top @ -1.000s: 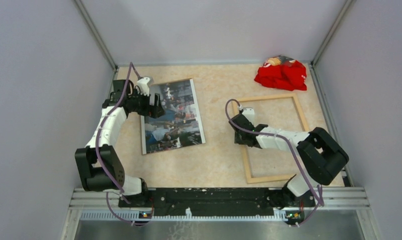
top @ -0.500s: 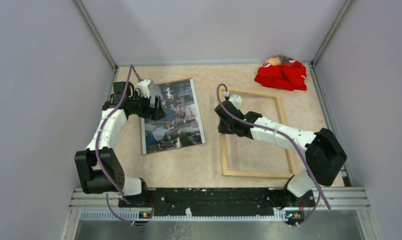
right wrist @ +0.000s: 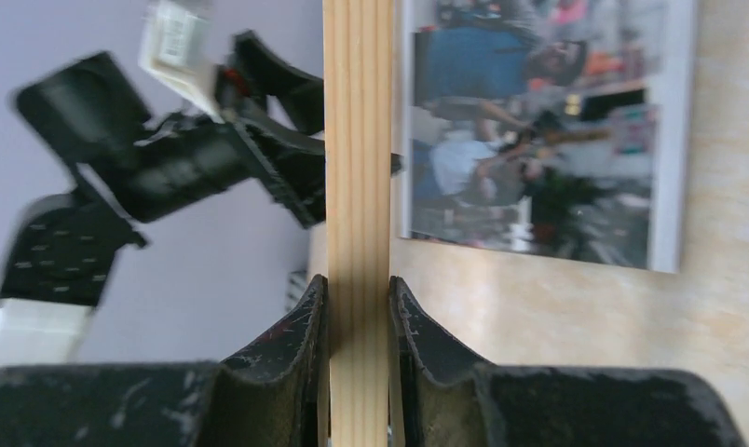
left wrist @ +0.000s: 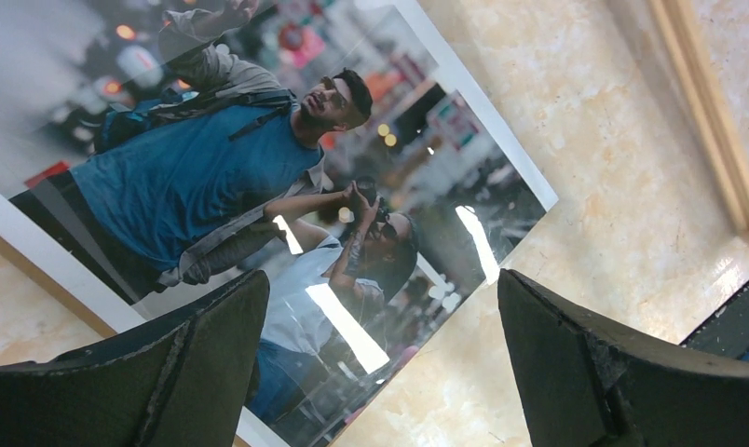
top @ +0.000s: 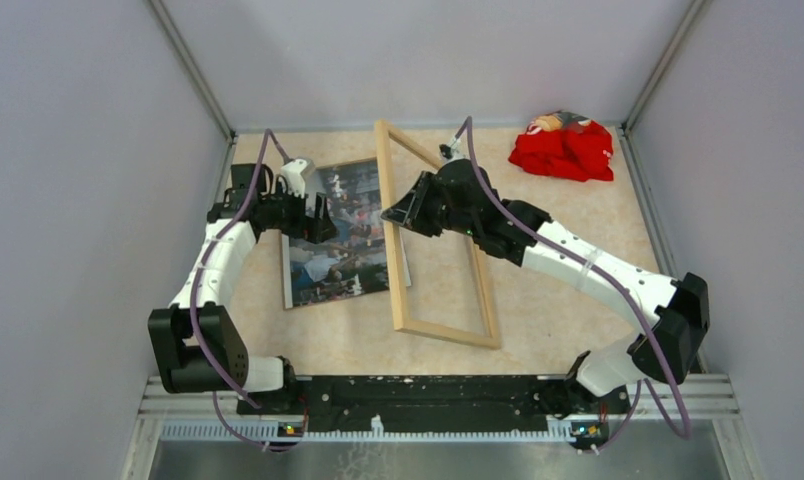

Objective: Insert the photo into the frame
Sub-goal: Turn over the photo frame at the center of the board.

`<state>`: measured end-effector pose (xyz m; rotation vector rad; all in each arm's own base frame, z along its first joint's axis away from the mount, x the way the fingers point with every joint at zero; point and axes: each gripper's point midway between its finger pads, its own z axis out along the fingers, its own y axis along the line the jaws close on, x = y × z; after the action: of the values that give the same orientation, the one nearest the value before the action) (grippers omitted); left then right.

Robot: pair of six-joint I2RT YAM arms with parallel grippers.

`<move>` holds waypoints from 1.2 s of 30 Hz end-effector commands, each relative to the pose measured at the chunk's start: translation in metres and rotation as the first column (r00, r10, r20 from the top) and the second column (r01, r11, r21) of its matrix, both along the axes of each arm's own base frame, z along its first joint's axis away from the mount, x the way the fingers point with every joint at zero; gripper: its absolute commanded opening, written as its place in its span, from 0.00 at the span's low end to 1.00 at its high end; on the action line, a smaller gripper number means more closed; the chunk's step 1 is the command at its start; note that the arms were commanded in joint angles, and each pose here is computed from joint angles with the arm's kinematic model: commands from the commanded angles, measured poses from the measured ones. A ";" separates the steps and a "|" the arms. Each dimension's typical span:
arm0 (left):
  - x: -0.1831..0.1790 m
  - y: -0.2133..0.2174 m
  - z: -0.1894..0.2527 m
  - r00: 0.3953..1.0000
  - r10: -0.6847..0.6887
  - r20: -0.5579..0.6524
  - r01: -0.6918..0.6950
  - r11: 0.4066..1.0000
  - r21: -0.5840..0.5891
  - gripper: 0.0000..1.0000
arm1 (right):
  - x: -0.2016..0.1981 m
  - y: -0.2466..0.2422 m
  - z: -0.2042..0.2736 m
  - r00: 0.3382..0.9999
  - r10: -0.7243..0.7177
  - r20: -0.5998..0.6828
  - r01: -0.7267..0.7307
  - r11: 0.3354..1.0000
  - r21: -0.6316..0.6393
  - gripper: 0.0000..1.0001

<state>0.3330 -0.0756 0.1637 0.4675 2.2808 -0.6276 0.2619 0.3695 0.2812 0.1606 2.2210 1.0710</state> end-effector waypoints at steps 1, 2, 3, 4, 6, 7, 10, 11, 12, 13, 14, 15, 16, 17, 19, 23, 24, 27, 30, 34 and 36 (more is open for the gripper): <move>-0.007 -0.009 0.013 0.999 -0.026 0.032 0.027 0.999 -0.020 0.99 | -0.008 0.020 0.106 0.995 0.070 0.073 -0.090 0.937 0.339 0.00; -0.007 -0.010 0.015 0.999 -0.026 0.036 0.027 0.999 -0.022 0.99 | -0.009 0.023 0.111 0.994 0.084 0.067 -0.103 0.923 0.371 0.00; -0.007 -0.012 0.018 0.999 -0.030 0.042 0.031 0.999 -0.026 0.99 | -0.011 0.024 0.117 0.993 0.098 0.063 -0.116 0.908 0.402 0.00; -0.008 -0.013 0.021 0.998 -0.033 0.049 0.035 0.999 -0.030 0.99 | -0.010 0.025 0.121 0.993 0.105 0.060 -0.121 0.897 0.426 0.00; -0.008 -0.016 0.027 0.997 -0.040 0.065 0.043 0.998 -0.040 0.99 | -0.010 0.024 0.125 0.992 0.113 0.048 -0.122 0.876 0.467 0.00; -0.009 -0.017 0.030 0.996 -0.042 0.072 0.046 0.998 -0.043 0.99 | -0.010 0.023 0.127 0.992 0.116 0.044 -0.122 0.863 0.490 0.00; -0.008 -0.022 0.040 0.994 -0.051 0.098 0.056 0.997 -0.051 0.99 | -0.006 0.014 0.126 0.994 0.110 0.019 -0.102 0.825 0.556 0.00; -0.008 -0.024 0.043 0.993 -0.055 0.105 0.061 0.997 -0.053 0.99 | -0.004 0.011 0.124 0.994 0.109 0.008 -0.093 0.814 0.574 0.00; -0.008 -0.025 0.045 0.992 -0.057 0.110 0.063 0.997 -0.054 0.99 | -0.002 0.007 0.121 0.994 0.112 -0.005 -0.088 0.804 0.589 0.00; -0.008 -0.028 0.048 0.991 -0.060 0.116 0.067 0.996 -0.055 0.99 | 0.001 0.004 0.118 0.993 0.115 -0.020 -0.080 0.794 0.602 0.00; -0.007 -0.028 0.050 0.991 -0.057 0.121 0.064 0.996 -0.057 0.99 | 0.002 0.001 0.114 0.992 0.124 -0.034 -0.077 0.786 0.613 0.00; -0.009 -0.036 0.053 0.989 -0.076 0.128 0.084 0.995 -0.056 0.99 | 0.004 -0.002 0.110 0.990 0.130 -0.050 -0.071 0.781 0.621 0.00; -0.010 -0.042 0.056 0.987 -0.091 0.135 0.099 0.993 -0.057 0.99 | 0.005 -0.005 0.106 0.989 0.133 -0.058 -0.068 0.779 0.624 0.00; -0.010 -0.046 0.058 0.985 -0.098 0.143 0.107 0.993 -0.055 0.99 | 0.007 -0.008 0.102 0.989 0.134 -0.065 -0.065 0.780 0.623 0.00; -0.010 -0.056 0.063 0.981 -0.113 0.158 0.122 0.992 -0.045 0.99 | 0.008 -0.014 0.095 0.987 0.137 -0.082 -0.056 0.781 0.622 0.00; -0.012 -0.075 0.072 0.971 -0.142 0.190 0.150 0.988 -0.025 0.99 | 0.010 -0.033 0.088 0.988 0.122 -0.098 -0.034 0.781 0.624 0.00; -0.011 -0.079 0.074 0.969 -0.143 0.203 0.151 0.988 -0.021 0.99 | 0.010 -0.037 0.087 0.988 0.122 -0.098 -0.034 0.781 0.623 0.03; -0.010 -0.093 0.079 0.959 -0.149 0.241 0.162 0.986 -0.034 0.99 | 0.009 -0.053 0.086 0.990 0.109 -0.093 -0.029 0.789 0.613 0.28; -0.007 -0.104 0.091 0.943 -0.158 0.292 0.177 0.984 -0.039 0.99 | 0.008 -0.067 0.077 0.990 0.097 -0.105 -0.017 0.811 0.584 0.42; -0.004 -0.119 0.102 0.930 -0.173 0.324 0.195 0.980 -0.037 0.99 | 0.009 -0.088 0.069 0.992 0.076 -0.101 -0.013 0.855 0.518 0.57; -0.002 -0.126 0.100 0.933 -0.182 0.311 0.202 0.979 -0.031 0.99 | 0.009 -0.098 0.062 0.992 0.060 -0.113 -0.002 0.891 0.455 0.60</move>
<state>0.3166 -0.1875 0.2312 0.7265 2.0242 -0.6900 0.2817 0.2890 0.3414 0.4887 1.9816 1.7159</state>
